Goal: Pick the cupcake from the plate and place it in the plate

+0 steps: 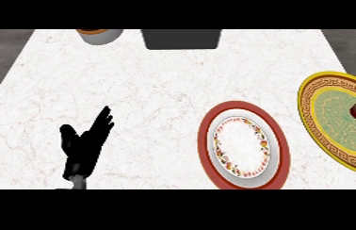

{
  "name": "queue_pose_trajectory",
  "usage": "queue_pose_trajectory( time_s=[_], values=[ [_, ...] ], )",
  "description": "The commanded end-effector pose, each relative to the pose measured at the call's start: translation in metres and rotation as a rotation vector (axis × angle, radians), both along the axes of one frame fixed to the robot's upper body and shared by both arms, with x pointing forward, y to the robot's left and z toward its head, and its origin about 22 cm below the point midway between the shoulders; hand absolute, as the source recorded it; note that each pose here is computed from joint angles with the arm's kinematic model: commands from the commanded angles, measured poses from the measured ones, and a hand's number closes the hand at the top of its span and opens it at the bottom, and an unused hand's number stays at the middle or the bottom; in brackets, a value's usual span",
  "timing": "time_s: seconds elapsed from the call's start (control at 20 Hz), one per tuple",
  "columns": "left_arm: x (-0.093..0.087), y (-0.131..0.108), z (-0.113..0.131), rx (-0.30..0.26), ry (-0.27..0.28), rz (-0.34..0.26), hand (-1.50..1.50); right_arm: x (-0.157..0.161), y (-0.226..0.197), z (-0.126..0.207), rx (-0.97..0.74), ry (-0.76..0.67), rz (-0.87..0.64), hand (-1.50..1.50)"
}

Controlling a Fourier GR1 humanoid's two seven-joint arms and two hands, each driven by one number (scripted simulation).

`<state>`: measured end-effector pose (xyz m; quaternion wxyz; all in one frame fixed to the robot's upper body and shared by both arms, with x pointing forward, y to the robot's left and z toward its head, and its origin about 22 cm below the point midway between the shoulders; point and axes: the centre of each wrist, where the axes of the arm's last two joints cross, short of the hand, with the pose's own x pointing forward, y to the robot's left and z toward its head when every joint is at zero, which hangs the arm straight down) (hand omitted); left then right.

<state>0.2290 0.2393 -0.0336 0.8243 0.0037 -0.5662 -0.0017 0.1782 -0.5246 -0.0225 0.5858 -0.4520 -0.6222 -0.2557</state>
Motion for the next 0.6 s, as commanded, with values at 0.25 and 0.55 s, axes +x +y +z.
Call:
queue_pose_trajectory(
  time_s=[0.25, 0.55],
  values=[
    [-0.011, 0.017, 0.001, 0.001, 0.031, -0.009, 0.0, -0.072, 0.028, -0.001, -0.018, 0.076, 0.12, -1.5],
    [0.006, -0.006, 0.002, 0.01, 0.018, 0.005, 0.0, -0.126, 0.056, -0.003, -0.048, 0.14, 0.127, -1.5]
  ],
)
